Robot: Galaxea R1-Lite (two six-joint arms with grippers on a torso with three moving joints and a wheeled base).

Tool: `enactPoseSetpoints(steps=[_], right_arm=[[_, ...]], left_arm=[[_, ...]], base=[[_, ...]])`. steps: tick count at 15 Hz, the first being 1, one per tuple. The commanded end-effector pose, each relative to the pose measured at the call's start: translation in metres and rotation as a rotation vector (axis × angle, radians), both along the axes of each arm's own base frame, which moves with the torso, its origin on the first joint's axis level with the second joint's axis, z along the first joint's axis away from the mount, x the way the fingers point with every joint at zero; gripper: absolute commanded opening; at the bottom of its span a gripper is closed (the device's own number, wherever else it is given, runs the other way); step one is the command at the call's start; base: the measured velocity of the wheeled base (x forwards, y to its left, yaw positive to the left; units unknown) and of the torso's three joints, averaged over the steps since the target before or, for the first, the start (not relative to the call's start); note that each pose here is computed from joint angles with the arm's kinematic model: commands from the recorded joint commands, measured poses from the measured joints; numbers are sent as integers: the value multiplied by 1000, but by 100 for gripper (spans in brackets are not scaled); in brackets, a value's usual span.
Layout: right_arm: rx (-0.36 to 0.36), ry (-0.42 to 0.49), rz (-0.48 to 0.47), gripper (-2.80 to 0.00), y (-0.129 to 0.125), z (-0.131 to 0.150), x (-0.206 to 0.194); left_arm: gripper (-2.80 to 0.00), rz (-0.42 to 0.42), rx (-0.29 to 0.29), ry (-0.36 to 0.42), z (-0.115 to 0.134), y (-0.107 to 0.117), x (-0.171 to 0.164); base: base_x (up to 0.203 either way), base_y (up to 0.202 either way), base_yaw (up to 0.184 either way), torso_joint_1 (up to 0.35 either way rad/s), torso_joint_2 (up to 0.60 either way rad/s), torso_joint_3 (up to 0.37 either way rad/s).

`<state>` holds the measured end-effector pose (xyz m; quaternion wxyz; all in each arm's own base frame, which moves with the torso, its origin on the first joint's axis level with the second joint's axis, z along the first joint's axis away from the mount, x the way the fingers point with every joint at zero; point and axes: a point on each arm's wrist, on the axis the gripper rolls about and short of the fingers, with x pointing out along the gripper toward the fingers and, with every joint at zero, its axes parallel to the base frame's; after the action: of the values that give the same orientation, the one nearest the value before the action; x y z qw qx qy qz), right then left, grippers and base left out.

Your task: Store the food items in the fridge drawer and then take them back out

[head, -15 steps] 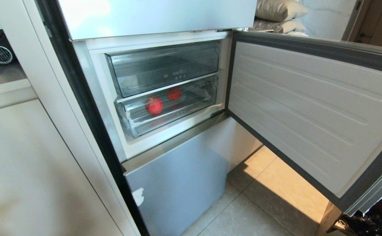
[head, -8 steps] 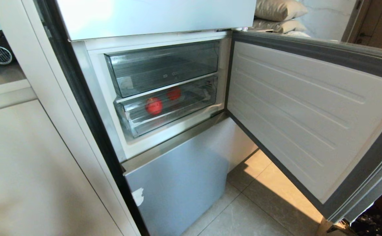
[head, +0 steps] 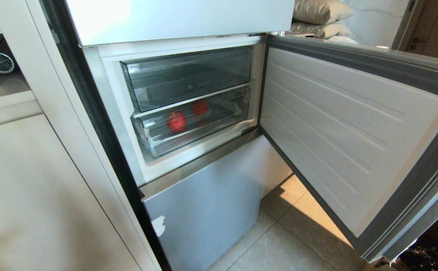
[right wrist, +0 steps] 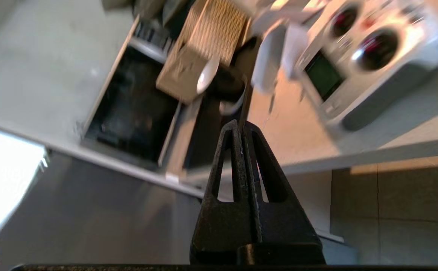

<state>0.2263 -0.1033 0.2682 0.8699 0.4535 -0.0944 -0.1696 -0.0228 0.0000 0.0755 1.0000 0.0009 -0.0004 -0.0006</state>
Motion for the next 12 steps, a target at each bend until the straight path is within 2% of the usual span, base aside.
enactPoseSetpoints(steps=[1, 5, 9, 12], right_arm=[[-40, 48, 114, -280, 34, -21, 38], [-118, 52, 245, -280, 90, -26, 62], [-139, 44, 387, -280, 142, -25, 63], [-199, 59, 531, -280, 193, -32, 68]], left_arm=[[-280, 0, 0, 1, 0, 0, 0], [-280, 0, 0, 1, 0, 0, 0], [-280, 0, 0, -1, 0, 0, 0], [-280, 0, 0, 0, 0, 0, 0]], base=[[0, 0, 0, 0, 0, 0], [0, 0, 0, 0, 0, 0], [0, 0, 0, 0, 0, 0], [0, 0, 0, 0, 0, 0]])
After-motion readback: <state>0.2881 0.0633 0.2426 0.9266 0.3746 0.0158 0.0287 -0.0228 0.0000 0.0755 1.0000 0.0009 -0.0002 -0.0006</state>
